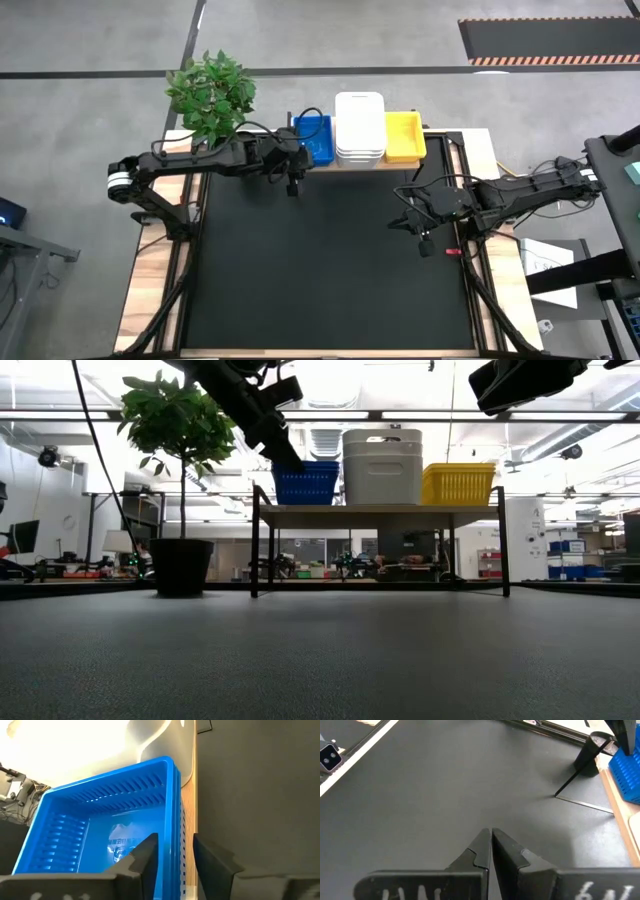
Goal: Stack baskets on shelf by color
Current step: Return to Home Position
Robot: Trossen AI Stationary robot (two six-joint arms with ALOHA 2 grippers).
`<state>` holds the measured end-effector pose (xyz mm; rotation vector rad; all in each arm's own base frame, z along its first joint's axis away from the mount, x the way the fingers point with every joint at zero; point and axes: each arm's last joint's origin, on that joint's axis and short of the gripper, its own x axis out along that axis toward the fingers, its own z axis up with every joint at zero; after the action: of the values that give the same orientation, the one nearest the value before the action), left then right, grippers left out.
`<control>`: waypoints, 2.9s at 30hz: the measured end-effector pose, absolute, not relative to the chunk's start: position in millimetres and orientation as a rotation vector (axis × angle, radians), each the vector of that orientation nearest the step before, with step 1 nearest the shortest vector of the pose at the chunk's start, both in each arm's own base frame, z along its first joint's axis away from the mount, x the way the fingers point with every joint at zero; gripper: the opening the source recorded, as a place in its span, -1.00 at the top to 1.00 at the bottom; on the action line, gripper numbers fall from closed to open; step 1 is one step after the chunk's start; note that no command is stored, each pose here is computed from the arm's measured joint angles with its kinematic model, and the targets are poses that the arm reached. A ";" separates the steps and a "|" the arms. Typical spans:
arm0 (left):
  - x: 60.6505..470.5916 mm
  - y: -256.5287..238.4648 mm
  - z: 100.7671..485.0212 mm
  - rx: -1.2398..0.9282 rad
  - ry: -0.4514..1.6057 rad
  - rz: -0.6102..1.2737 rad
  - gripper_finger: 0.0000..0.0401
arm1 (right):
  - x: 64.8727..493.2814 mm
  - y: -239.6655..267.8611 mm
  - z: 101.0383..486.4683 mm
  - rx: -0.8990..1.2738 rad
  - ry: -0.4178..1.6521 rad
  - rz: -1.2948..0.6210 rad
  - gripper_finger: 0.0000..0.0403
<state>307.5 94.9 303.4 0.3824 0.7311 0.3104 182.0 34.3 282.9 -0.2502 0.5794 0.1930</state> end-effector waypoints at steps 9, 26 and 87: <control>298.7 92.2 318.9 0.387 0.681 0.328 0.43 | 182.0 34.3 282.9 -0.279 0.577 0.203 0.96; 269.2 28.7 335.0 0.436 0.443 0.179 0.43 | 163.2 30.3 275.7 -0.494 0.333 0.222 0.96; 124.3 10.6 218.9 0.274 -0.159 0.256 0.43 | 87.0 12.8 210.6 -0.526 -0.158 0.059 0.96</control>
<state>124.3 10.6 218.9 0.2740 -0.1587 0.2561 87.0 12.8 210.6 -0.5265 -0.1581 0.0585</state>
